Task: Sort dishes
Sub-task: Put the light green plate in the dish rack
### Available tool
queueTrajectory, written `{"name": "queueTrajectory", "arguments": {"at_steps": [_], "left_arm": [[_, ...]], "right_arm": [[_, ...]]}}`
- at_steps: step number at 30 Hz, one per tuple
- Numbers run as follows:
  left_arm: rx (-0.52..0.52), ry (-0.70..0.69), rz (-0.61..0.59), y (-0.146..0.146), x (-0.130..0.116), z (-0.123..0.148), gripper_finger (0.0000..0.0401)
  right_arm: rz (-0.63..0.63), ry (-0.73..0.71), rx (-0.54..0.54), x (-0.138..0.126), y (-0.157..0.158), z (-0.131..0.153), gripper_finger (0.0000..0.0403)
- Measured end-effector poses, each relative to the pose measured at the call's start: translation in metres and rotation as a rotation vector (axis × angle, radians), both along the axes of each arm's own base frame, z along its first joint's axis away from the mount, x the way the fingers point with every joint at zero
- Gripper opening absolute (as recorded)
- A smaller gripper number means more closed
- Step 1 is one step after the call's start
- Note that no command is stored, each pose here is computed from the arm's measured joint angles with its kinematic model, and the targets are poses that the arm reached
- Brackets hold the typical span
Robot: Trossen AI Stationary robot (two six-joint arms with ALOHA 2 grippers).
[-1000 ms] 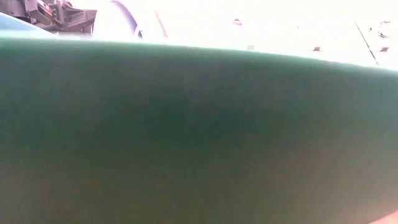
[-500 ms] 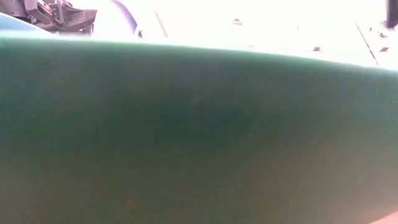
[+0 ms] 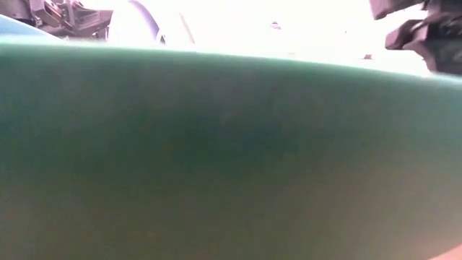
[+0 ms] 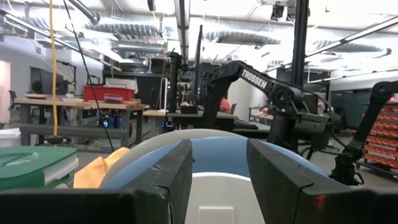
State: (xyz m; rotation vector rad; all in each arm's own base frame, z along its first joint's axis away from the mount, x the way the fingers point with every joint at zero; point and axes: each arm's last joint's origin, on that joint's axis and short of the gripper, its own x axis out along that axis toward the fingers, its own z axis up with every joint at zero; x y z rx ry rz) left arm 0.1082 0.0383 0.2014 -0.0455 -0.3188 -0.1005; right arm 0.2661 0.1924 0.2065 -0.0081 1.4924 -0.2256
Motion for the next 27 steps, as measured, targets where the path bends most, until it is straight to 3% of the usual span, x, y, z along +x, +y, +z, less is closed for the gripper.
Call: {"name": "queueTrajectory", "arguments": {"at_steps": [15, 20, 27], "left_arm": [[0.001, -0.007, -0.001, 0.0, 0.0, 0.001, 0.0154], [0.001, -0.006, -0.002, 0.0, 0.0, 0.001, 0.0154], [0.002, -0.007, -0.001, 0.0, 0.0, 0.001, 0.0154]], "right_arm": [[0.134, 0.002, 0.157, 0.018, -0.028, -0.036, 0.0148], [0.131, 0.02, 0.177, 0.015, -0.033, -0.045, 0.0107], [0.159, 0.035, 0.228, 0.014, -0.032, -0.044, 0.0013]]}}
